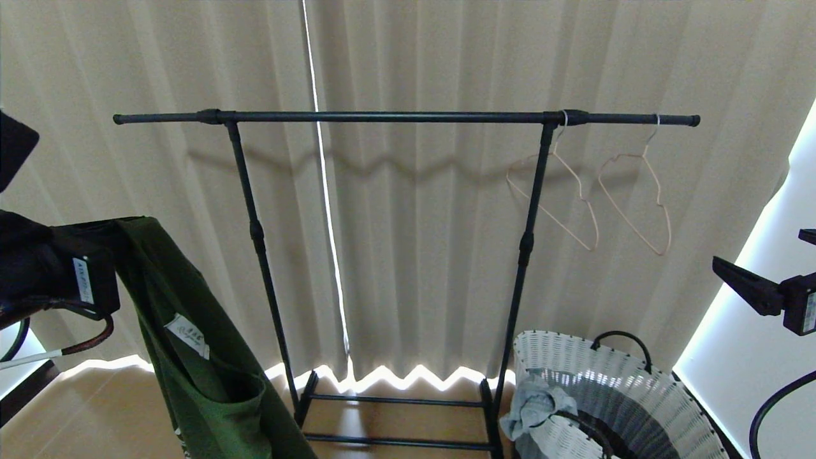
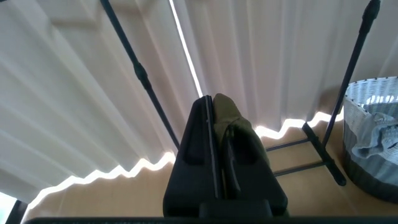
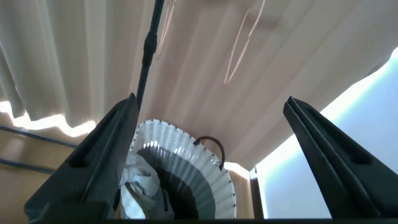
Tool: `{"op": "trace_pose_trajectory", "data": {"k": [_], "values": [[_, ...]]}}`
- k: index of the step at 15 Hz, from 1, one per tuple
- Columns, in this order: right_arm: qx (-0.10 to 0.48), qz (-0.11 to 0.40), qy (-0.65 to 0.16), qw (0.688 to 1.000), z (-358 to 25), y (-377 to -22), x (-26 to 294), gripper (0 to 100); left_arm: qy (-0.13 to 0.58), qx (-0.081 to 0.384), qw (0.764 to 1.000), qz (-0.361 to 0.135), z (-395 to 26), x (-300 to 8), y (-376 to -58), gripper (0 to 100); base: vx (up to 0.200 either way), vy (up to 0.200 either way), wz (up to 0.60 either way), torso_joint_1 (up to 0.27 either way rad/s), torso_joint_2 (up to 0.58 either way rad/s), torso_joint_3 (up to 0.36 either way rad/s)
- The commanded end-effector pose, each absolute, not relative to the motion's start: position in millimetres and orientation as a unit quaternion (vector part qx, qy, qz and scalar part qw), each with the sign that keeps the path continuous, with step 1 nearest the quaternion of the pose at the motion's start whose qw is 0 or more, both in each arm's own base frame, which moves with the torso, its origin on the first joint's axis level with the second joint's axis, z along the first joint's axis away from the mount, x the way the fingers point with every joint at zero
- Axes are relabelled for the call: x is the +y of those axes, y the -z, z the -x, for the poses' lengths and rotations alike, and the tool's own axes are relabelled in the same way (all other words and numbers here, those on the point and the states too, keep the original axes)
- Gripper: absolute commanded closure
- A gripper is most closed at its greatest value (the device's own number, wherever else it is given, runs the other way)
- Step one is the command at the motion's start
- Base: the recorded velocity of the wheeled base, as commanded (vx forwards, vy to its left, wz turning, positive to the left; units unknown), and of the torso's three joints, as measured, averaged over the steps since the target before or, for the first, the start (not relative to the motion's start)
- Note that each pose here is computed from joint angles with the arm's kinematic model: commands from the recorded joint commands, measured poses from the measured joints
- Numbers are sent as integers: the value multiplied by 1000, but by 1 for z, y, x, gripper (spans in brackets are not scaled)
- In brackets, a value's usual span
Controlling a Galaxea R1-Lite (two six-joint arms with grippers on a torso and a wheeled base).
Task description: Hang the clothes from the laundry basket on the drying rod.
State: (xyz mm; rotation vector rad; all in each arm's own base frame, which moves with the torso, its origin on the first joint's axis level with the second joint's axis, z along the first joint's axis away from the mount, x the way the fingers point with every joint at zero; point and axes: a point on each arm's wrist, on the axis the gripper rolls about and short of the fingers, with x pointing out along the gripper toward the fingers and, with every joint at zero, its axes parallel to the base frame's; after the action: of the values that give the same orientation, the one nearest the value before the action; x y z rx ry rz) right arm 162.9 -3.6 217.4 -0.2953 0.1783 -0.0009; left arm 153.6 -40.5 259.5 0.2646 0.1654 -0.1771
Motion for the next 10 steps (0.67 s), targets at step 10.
{"op": "trace_pose_trajectory", "data": {"k": [10], "values": [[88, 146, 16, 985, -162, -219, -9, 0, 92, 89, 983, -134, -154, -41, -255, 100, 0, -60, 0, 6, 2, 0]]}}
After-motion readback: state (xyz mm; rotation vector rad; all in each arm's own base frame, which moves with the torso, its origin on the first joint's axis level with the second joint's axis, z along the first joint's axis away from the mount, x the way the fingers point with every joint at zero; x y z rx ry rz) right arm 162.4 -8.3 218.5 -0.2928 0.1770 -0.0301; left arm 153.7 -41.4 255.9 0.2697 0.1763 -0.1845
